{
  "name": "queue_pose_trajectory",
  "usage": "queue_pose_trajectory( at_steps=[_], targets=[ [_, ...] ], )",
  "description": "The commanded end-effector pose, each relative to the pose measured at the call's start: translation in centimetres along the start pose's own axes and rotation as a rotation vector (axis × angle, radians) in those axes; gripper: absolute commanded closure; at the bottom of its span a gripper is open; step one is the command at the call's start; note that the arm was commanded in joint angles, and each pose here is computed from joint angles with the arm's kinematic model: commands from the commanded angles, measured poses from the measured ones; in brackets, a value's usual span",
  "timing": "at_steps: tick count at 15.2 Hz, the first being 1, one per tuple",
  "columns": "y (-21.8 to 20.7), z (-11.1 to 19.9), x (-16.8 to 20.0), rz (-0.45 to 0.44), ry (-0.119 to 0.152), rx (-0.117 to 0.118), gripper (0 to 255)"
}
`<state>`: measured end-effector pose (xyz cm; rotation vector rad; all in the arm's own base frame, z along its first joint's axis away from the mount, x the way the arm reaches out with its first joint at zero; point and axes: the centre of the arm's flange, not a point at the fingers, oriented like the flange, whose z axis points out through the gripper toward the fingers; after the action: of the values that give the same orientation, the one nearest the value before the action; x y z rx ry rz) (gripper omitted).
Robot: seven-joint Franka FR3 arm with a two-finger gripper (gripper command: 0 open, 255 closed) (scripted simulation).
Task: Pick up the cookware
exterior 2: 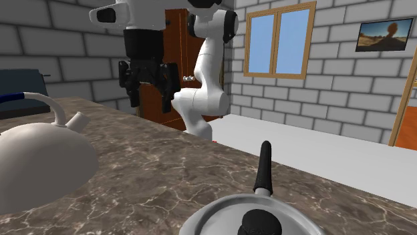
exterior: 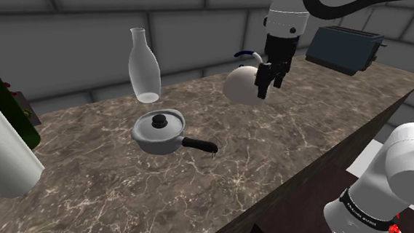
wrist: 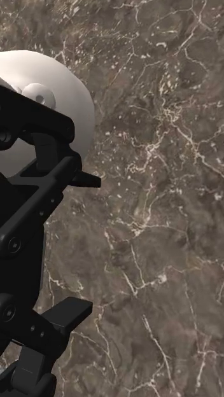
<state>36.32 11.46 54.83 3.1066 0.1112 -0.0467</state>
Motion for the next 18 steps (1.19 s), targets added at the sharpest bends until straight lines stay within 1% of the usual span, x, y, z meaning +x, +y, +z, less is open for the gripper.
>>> queue_pose_trajectory(
  at_steps=[1,10,18],
  targets=[
    [-2.3,0.1,0.9,-0.017,-0.004,-0.009,0],
    [-14.2,0.7,5.0,-0.091,-0.023,-0.052,0],
    [-25.0,1.7,7.9,-0.157,-0.040,-0.091,0]
  ],
)
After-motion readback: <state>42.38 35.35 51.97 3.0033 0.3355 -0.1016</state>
